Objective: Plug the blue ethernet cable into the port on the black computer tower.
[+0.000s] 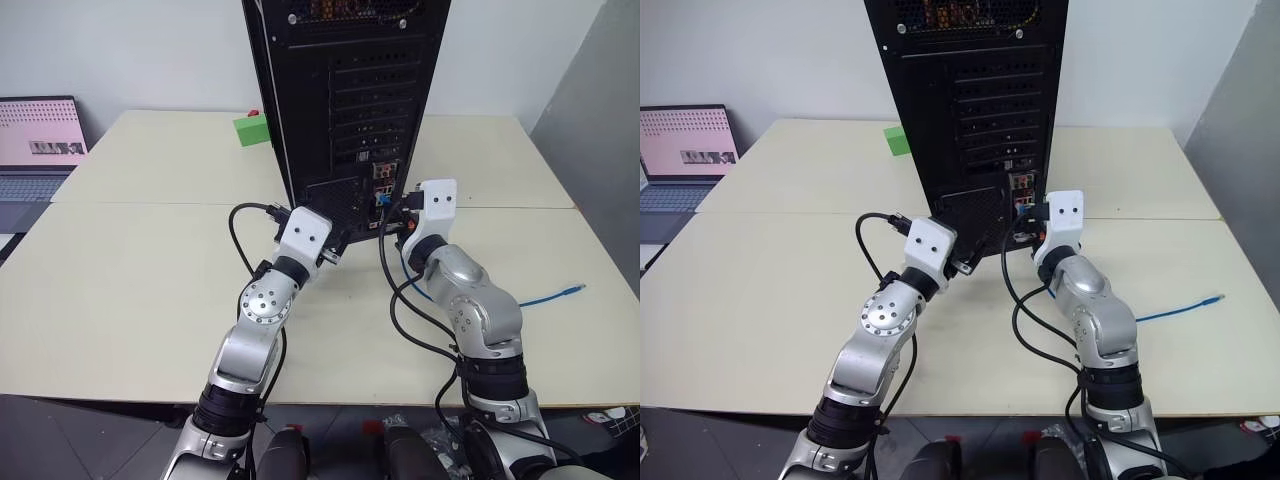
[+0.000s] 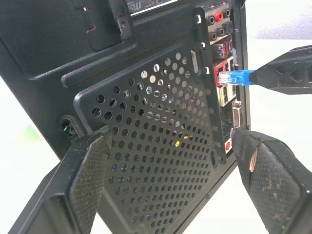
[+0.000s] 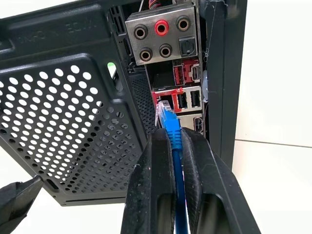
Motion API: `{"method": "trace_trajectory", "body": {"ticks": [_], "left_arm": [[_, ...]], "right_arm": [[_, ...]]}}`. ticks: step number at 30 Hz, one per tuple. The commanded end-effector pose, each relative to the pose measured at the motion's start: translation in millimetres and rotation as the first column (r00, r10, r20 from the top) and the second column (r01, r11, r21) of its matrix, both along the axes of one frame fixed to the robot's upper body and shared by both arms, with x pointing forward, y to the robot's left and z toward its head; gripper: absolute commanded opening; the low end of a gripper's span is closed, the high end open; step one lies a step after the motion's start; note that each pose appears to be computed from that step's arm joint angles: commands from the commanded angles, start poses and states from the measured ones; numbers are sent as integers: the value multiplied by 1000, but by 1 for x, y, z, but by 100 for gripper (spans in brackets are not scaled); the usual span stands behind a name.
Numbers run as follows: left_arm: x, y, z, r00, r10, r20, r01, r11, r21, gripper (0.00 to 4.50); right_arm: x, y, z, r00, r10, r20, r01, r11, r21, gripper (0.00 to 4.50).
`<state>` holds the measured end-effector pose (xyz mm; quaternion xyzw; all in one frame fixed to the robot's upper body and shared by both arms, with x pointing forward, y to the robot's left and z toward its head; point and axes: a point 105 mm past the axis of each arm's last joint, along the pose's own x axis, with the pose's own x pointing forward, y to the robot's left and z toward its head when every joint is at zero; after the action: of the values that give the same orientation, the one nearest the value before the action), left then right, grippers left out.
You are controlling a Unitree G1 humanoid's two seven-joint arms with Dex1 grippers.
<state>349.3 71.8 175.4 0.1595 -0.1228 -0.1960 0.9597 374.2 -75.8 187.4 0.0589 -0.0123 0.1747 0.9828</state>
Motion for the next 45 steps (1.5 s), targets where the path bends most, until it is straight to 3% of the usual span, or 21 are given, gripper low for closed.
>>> {"method": "trace_trajectory", "body": {"ticks": [1,29,45], "left_arm": [[-4,-1,9,999,-7,44,7,1000,-6,411],[-3,-1,10,999,-13,49,13,1000,0,411],[-4,0,9,999,-11,46,11,1000,-2,411]], "right_arm": [[0,0,23,996,-6,84,6,1000,1,0],[3,4,23,996,-1,92,4,999,-32,0],[3,18,25,987,25,159,-4,991,-132,0]]}}
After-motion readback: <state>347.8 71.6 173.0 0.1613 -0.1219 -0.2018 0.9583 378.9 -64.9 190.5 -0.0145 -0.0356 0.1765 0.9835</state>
